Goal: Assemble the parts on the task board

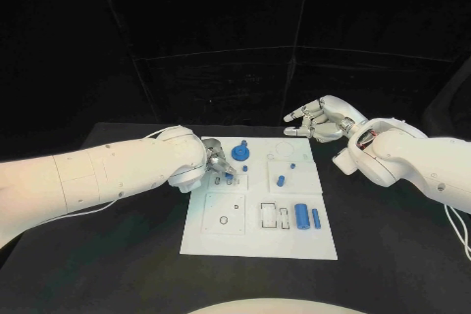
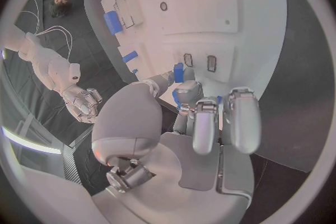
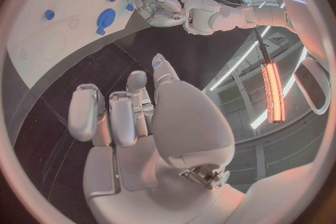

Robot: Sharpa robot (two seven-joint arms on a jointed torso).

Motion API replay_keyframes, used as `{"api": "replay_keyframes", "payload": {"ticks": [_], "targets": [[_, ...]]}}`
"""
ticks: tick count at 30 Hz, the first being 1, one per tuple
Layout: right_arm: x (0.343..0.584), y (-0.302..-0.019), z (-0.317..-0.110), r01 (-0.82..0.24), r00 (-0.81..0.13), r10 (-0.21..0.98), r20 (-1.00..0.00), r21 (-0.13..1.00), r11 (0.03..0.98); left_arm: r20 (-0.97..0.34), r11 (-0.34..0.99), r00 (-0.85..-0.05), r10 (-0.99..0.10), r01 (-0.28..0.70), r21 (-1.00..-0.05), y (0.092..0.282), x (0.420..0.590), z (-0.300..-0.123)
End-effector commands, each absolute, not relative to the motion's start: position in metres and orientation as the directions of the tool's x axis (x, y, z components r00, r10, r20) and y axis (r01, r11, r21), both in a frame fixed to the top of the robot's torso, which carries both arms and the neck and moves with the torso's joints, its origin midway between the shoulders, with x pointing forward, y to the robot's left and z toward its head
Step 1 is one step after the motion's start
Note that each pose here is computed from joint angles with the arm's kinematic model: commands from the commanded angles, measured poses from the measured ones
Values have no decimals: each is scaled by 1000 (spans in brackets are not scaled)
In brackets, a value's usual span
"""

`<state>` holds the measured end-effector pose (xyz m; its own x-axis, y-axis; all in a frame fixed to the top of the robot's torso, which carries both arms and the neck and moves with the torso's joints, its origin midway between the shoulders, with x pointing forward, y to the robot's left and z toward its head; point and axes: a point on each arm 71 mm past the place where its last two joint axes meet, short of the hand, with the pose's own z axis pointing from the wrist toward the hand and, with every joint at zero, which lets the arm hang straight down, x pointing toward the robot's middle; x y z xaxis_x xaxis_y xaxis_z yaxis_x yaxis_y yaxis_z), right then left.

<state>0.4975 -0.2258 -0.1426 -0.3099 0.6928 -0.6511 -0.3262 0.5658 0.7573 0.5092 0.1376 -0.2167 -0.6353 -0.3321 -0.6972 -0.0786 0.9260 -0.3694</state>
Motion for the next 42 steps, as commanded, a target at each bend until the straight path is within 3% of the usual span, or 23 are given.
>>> {"api": "replay_keyframes", "payload": {"ticks": [1,20,42], "targets": [[497,-225,-141,-333,-316,689,-652,756,563,-747,933,-586,-313,-44,-357,136,511,-216],[497,-226,-142,-332,-318,688,-652,756,564,-737,963,-641,-214,-13,-268,136,505,-226],[498,-225,-142,-333,-320,687,-652,756,563,-728,967,-659,-190,1,-254,135,504,-227]]}}
